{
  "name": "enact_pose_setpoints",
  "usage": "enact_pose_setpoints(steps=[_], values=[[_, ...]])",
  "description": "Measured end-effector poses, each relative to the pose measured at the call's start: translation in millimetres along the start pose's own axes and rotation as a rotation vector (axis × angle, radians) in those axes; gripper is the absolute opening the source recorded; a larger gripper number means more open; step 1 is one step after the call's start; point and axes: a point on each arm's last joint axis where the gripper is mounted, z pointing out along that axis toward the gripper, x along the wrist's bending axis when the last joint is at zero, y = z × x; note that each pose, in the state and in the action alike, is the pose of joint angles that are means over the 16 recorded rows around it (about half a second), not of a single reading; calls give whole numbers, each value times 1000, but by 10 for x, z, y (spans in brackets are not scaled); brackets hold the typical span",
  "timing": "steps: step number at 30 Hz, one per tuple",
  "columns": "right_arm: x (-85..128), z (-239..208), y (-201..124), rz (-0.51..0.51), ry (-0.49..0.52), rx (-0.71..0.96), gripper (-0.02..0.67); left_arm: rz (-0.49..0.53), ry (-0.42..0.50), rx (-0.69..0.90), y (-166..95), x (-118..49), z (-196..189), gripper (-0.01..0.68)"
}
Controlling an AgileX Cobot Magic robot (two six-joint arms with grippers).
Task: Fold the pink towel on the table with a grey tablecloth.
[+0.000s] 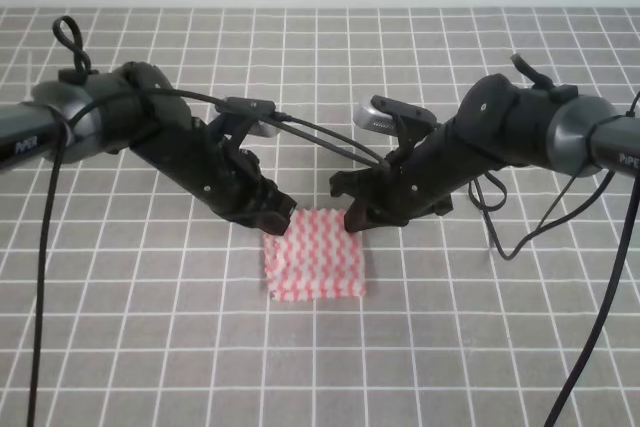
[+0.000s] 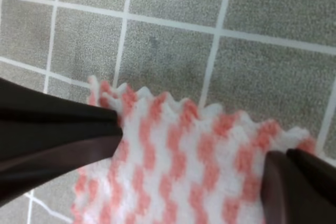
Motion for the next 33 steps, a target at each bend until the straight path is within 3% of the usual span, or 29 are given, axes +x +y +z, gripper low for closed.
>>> enact_pose_setpoints(steps=[10, 16, 24, 33], values=[[132, -335, 33, -58, 0, -35, -16, 62, 102, -202, 132, -266, -665, -2], [265, -725, -38, -117, -10, -92, -16, 92, 227, -414, -25, -554, -1298, -2], [355, -1295, -400, -160, -26, -199, -17, 109, 406, -721, -718, -979, -2051, -2], [335, -1901, -1091, -192, -27, -345, -17, 150, 523, -1045, -1847, -1405, -2487, -2]])
